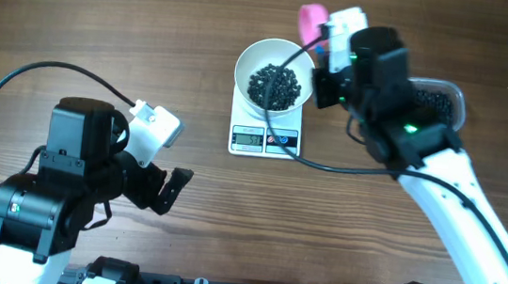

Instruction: Scoop item into bowl and weigh 150g on scale

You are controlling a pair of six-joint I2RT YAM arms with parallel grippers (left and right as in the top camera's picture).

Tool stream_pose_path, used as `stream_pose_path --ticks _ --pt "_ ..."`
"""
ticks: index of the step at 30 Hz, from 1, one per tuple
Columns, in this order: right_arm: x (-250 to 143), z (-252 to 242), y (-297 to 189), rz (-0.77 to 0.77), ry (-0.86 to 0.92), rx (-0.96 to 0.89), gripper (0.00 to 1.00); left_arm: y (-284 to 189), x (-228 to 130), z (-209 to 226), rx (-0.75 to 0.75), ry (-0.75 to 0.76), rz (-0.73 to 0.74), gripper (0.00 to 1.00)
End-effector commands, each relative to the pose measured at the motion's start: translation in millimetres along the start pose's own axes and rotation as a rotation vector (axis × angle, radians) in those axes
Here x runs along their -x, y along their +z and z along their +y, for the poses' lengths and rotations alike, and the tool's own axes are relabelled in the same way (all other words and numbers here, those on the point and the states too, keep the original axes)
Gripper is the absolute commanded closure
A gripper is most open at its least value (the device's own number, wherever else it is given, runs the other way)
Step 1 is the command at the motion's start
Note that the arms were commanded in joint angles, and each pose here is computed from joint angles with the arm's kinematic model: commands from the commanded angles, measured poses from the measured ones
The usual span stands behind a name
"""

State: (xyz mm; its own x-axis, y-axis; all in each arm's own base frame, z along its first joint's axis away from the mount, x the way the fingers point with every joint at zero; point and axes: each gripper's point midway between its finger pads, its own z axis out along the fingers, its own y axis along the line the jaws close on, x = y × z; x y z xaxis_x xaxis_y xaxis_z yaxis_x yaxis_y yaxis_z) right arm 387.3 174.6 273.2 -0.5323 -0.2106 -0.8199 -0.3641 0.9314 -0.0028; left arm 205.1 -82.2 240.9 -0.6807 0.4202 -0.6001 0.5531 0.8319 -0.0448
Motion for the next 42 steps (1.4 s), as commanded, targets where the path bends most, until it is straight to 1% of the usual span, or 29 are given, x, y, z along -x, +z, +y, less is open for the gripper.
stream_pose_path --ticks 1,4,12,16,18,20,23,26,29,33,38,42 --pt "9.1 -33.8 -20.9 -0.024 0.076 -0.086 0.96 -4.2 4.2 2.9 0.016 0.020 -0.016 0.00" --pt "-5.3 -66.1 -28.6 0.026 0.123 -0.153 0.96 -4.2 4.2 2.9 0.016 0.020 -0.016 0.00" --pt "-23.3 -115.1 -37.8 0.079 0.198 -0.259 0.96 -4.2 4.3 2.8 0.016 0.020 -0.016 0.00" --pt "-47.8 -151.2 -51.6 0.170 0.185 -0.419 0.96 -4.2 4.3 2.8 0.016 0.020 -0.016 0.00" --pt "-48.9 -151.0 -51.4 0.179 0.166 -0.406 0.96 -4.2 4.2 2.9 0.016 0.020 -0.016 0.00" --pt "-50.5 -137.7 -44.7 0.201 0.086 -0.319 0.96 -4.2 4.2 2.9 0.016 0.020 -0.016 0.00" --pt "-64.9 -138.9 -37.6 0.272 0.038 -0.314 0.96 -4.2 4.3 2.8 0.016 0.020 -0.016 0.00" --pt "-80.0 -155.8 -34.2 0.351 0.006 -0.406 0.96 -4.2 4.2 2.9 0.016 0.020 -0.016 0.00" --pt "-89.7 -164.2 -31.3 0.417 -0.079 -0.437 0.96 -4.2 4.2 2.9 0.016 0.020 -0.016 0.00" --pt "-111.9 -177.2 -30.5 0.538 -0.129 -0.502 0.96 -4.2 4.3 2.8 0.016 0.020 -0.016 0.00" --pt "-141.1 -177.2 -11.4 0.659 -0.148 -0.473 0.96 -4.2 4.3 2.8 0.016 0.020 -0.016 0.00" --pt "-155.0 -179.3 0.0 0.714 -0.154 -0.468 0.96 -4.2 4.3 2.8 0.016 0.020 -0.016 0.00"
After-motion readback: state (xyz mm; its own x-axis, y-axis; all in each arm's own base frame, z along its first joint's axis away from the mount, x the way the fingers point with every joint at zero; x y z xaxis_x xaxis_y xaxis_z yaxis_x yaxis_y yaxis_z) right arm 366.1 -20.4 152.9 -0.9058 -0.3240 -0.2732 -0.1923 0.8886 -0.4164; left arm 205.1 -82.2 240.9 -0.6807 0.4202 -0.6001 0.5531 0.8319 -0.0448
